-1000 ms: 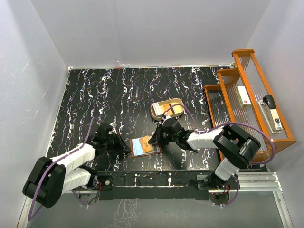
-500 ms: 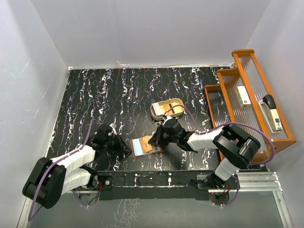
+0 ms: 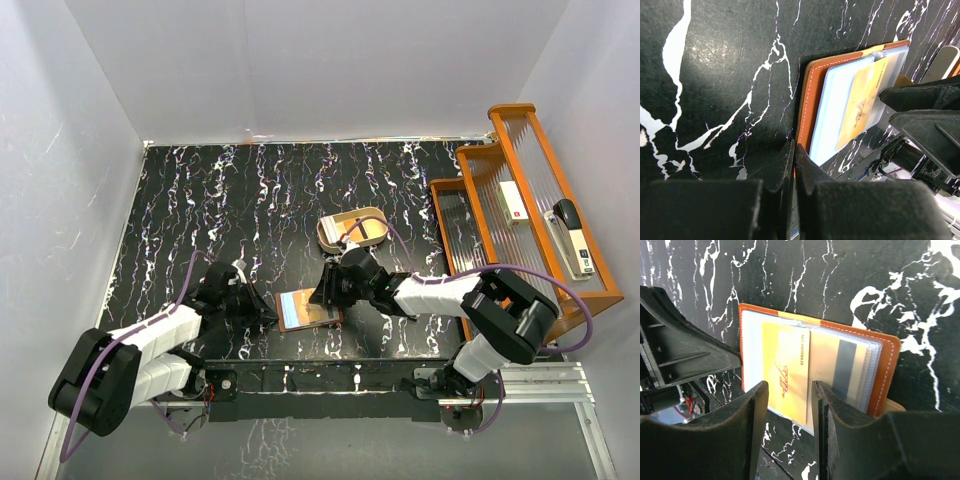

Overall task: Put the credit cards into the card holder
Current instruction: Insert the credit card into the card holder, then pick up the credit card from the storage box.

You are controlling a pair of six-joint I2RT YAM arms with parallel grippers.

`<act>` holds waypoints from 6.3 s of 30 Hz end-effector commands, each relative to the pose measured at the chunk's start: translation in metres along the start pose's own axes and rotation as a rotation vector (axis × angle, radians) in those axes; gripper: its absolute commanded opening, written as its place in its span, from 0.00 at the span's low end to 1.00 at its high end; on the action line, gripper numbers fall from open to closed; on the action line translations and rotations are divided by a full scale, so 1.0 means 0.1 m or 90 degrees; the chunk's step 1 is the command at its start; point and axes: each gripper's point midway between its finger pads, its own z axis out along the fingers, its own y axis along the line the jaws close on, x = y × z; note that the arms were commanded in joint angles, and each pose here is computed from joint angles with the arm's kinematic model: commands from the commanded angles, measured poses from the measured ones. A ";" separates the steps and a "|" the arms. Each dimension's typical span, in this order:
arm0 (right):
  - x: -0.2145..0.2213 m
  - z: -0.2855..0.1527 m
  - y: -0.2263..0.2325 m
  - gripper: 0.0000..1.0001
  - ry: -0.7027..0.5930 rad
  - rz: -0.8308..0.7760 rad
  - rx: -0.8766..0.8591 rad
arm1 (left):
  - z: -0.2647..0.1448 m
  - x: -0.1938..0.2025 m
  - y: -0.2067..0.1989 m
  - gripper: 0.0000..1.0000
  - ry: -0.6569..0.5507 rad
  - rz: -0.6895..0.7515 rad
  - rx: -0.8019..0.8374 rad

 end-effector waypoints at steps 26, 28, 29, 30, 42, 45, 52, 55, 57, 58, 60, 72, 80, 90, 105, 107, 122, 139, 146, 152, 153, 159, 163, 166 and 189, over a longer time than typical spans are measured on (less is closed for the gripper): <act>0.08 0.16 0.36 0.44 0.019 -0.028 -0.054 | 0.01 0.04 0.04 0.01 0.015 0.000 -0.013; 0.08 0.17 0.39 0.44 0.018 -0.028 -0.061 | 0.02 0.03 0.04 0.01 0.013 0.001 -0.012; 0.08 0.18 0.40 0.44 0.018 -0.029 -0.063 | 0.02 0.04 0.04 0.01 0.014 0.001 -0.011; 0.09 0.18 0.41 0.44 0.020 -0.030 -0.065 | 0.02 0.04 0.05 0.01 0.014 0.001 -0.012; 0.08 0.17 0.57 0.43 0.019 -0.051 -0.100 | 0.02 -0.01 0.03 0.01 0.009 0.008 -0.024; 0.06 0.15 0.62 0.43 0.023 -0.070 -0.105 | 0.00 -0.03 0.02 0.01 0.004 0.012 -0.030; -0.23 -0.02 0.54 0.46 -0.038 -0.146 -0.022 | -0.14 -0.12 -0.10 0.28 -0.020 0.043 -0.024; -0.40 -0.11 0.55 0.49 -0.064 -0.184 0.012 | -0.21 -0.16 -0.19 0.39 -0.027 0.056 -0.019; -0.55 -0.17 0.53 0.51 -0.084 -0.210 0.044 | -0.28 -0.20 -0.29 0.44 -0.036 0.067 -0.009; -0.66 -0.21 0.54 0.53 -0.098 -0.221 0.059 | -0.31 -0.22 -0.33 0.45 -0.040 0.074 -0.004; -0.84 -0.27 0.48 0.56 -0.117 -0.240 0.099 | -0.39 -0.25 -0.43 0.49 -0.048 0.089 0.007; -1.89 -0.37 -0.07 0.70 -0.150 -0.252 0.247 | -0.76 -0.36 -0.77 0.74 -0.069 0.172 0.022; -2.09 0.00 -0.15 0.75 -0.111 -0.252 0.247 | -0.85 -0.31 -0.85 0.99 -0.045 0.223 0.039; -2.14 0.28 -0.19 0.80 -0.080 -0.234 0.219 | -0.87 -0.25 -0.91 0.99 -0.035 0.239 0.071; -2.12 0.34 -0.10 0.74 -0.072 -0.215 0.185 | -0.90 -0.25 -0.94 0.99 -0.044 0.251 0.081; -2.14 0.32 -0.08 0.73 -0.077 -0.215 0.184 | -0.90 -0.25 -0.94 0.99 -0.045 0.252 0.082; -2.19 0.29 -0.08 0.48 -0.096 -0.212 0.188 | -0.86 -0.24 -0.94 0.99 -0.032 0.248 0.085; -2.25 0.22 -0.07 0.17 -0.109 -0.226 0.196 | -0.85 -0.25 -0.93 0.99 -0.034 0.245 0.079; -2.29 0.19 -0.02 0.08 -0.119 -0.230 0.189 | -0.84 -0.25 -0.91 0.99 -0.031 0.238 0.071; -2.32 0.16 0.00 0.06 -0.130 -0.230 0.188 | -0.85 -0.26 -0.94 0.99 -0.039 0.240 0.084; -2.32 0.16 0.00 0.05 -0.130 -0.229 0.188 | -0.85 -0.26 -0.94 0.99 -0.038 0.239 0.083; -2.34 0.11 0.01 0.03 -0.134 -0.235 0.194 | -0.87 -0.22 -0.98 0.99 -0.031 0.243 0.101; -2.37 0.03 -0.01 0.00 -0.143 -0.245 0.212 | -0.92 -0.24 -0.99 0.99 -0.052 0.244 0.101; -2.40 -0.06 0.02 0.00 -0.153 -0.250 0.219 | -0.95 -0.27 -0.97 0.99 -0.066 0.241 0.089; -1.52 -1.03 0.71 0.00 -0.138 -0.169 -0.038 | -1.20 -0.42 -1.43 0.80 -0.126 0.184 0.168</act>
